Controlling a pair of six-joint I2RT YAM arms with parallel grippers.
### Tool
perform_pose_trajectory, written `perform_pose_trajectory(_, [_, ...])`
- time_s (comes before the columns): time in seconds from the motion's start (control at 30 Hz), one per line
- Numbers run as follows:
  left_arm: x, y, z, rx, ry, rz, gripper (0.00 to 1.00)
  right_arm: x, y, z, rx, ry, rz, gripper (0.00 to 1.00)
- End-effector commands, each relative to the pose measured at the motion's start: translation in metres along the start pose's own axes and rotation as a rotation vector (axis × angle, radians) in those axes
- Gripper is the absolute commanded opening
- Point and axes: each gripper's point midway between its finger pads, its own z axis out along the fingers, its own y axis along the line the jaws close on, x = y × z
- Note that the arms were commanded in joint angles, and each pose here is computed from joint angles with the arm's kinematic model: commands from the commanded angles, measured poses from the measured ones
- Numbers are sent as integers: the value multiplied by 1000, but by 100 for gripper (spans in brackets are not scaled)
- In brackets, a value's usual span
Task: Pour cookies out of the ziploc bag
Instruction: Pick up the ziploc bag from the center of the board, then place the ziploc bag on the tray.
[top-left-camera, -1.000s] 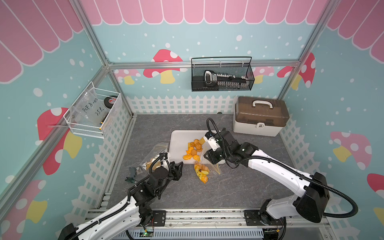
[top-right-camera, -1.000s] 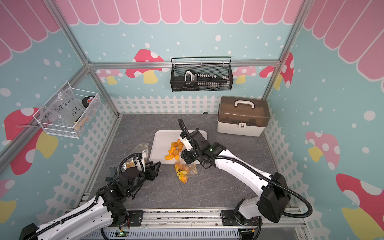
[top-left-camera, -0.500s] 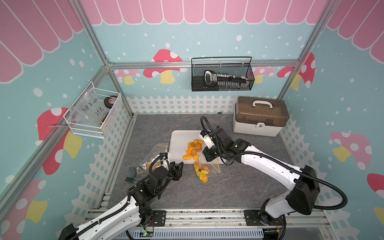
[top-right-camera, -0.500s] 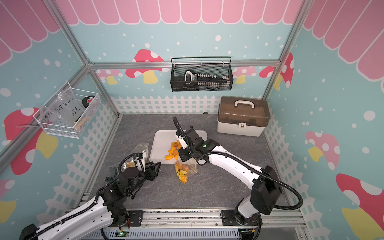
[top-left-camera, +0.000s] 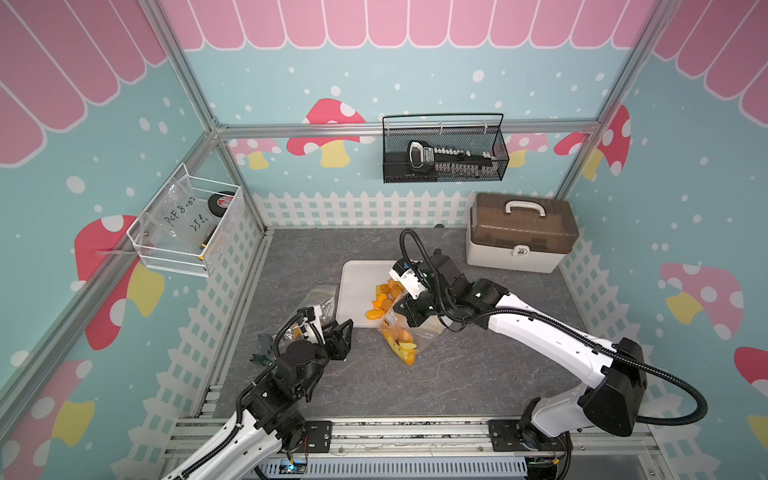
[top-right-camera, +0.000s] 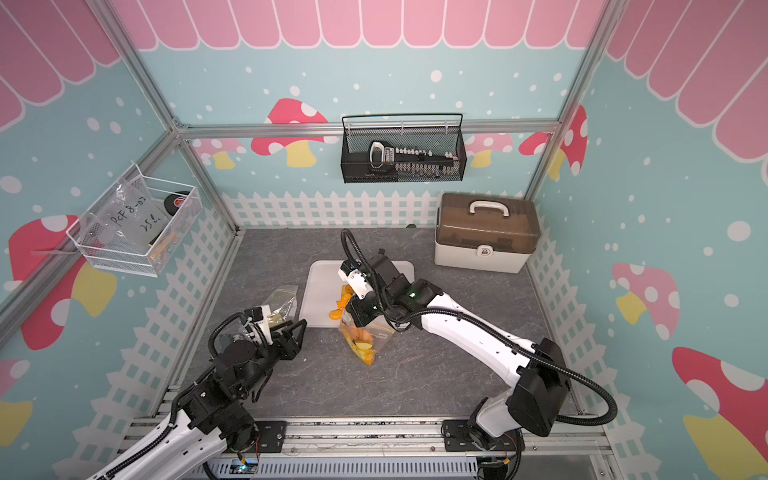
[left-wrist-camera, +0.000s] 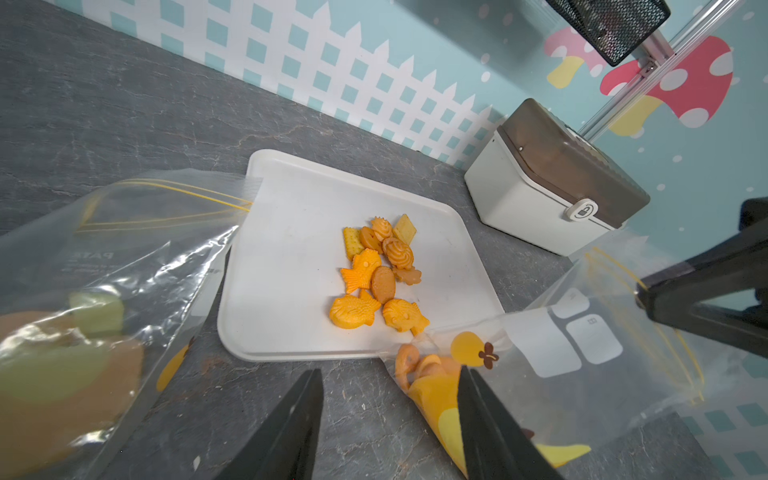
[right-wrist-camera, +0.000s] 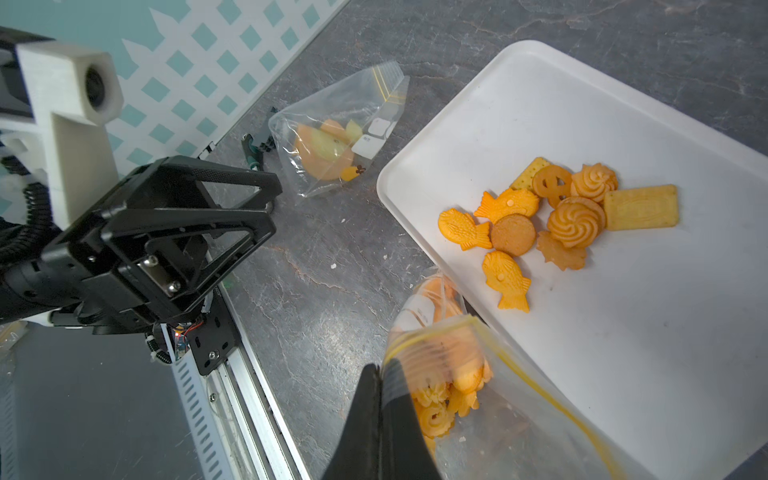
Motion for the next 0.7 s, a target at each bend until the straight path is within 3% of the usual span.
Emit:
perform_pose_trajectory(0.0, [9, 15, -4, -46, 24, -21, 56, -36, 13, -2, -36, -91, -47, 0])
perform_pose_trajectory(0.67, [-14, 36, -19, -124, -83, -45, 53, -151, 26, 73, -149, -257, -23, 0])
